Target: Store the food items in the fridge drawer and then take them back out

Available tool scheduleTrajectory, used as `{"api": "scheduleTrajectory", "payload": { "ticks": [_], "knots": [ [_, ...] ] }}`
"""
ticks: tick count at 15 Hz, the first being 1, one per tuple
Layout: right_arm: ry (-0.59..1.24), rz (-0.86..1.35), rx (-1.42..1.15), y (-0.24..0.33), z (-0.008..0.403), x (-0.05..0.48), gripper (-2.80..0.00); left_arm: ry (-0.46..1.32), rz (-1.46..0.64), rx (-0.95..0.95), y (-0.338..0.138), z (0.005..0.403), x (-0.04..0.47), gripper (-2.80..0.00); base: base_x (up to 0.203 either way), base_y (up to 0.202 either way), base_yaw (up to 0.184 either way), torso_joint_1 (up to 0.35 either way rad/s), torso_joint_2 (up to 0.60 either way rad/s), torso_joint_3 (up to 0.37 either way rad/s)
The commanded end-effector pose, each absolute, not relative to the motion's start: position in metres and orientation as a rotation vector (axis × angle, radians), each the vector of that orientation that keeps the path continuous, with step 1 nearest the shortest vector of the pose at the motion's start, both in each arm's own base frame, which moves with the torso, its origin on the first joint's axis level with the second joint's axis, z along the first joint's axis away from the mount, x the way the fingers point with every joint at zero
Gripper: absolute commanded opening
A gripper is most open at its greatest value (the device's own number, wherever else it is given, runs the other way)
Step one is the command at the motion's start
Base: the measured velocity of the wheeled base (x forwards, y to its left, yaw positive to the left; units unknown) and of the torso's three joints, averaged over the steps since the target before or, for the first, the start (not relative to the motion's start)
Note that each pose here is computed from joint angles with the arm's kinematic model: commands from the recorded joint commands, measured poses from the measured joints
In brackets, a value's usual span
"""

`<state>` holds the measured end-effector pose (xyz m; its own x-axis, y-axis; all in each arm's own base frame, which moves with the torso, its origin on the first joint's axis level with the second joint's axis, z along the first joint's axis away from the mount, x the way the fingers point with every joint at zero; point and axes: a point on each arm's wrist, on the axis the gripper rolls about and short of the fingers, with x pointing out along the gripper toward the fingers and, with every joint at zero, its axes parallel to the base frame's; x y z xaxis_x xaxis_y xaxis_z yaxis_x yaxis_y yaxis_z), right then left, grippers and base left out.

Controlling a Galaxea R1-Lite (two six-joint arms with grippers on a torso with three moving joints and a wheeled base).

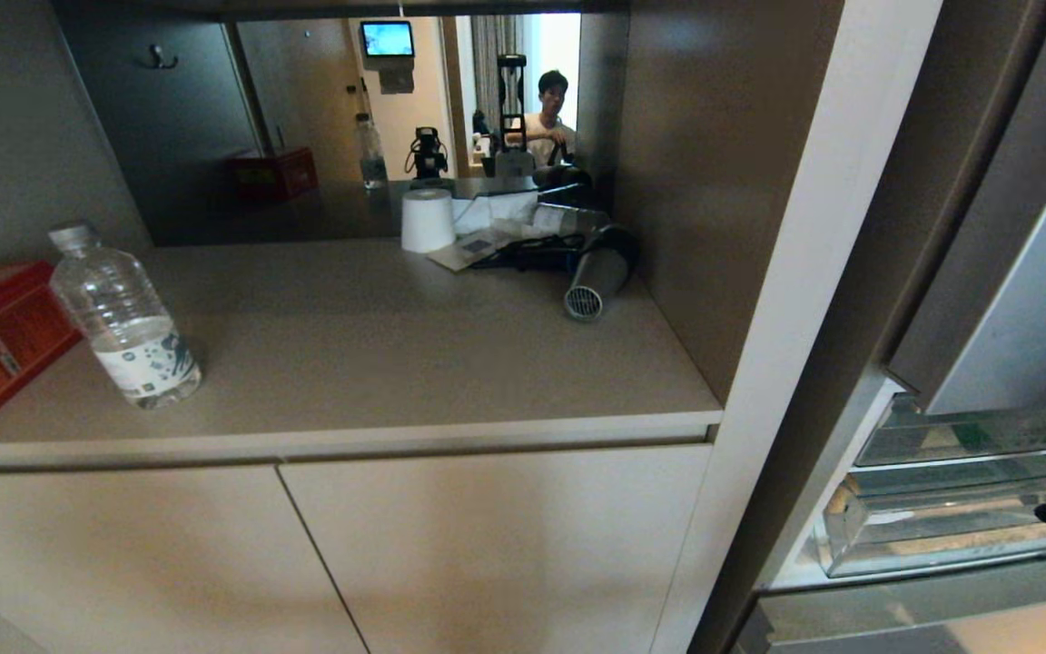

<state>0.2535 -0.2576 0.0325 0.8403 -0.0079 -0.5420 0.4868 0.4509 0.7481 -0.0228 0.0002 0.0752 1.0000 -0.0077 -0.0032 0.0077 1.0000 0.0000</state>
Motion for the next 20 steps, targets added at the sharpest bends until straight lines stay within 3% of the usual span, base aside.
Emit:
{"api": "scheduleTrajectory", "payload": {
  "ticks": [1, 11, 15, 20],
  "knots": [
    [0.509, -0.316, 1.072, -0.259, 0.030, 0.256, -2.80, 0.005, -0.008, 0.000, 0.000, 0.075, -0.023, -2.80, 0.000, 0.000, 0.000, 0.000, 0.00, 0.000],
    [0.438, -0.273, 1.041, -0.255, 0.038, 0.260, -2.80, 0.005, -0.008, 0.000, 0.000, 0.075, -0.023, -2.80, 0.000, 0.000, 0.000, 0.000, 0.00, 0.000],
    [0.369, -0.305, 1.014, -0.233, 0.083, 0.216, -2.80, 0.005, -0.008, 0.000, 0.000, 0.075, -0.023, -2.80, 0.000, 0.000, 0.000, 0.000, 0.00, 0.000],
    [0.286, -0.382, 0.853, -0.156, 0.151, 0.143, -2.80, 0.005, -0.008, 0.000, 0.000, 0.075, -0.023, -2.80, 0.000, 0.000, 0.000, 0.000, 0.00, 0.000]
  ]
}}
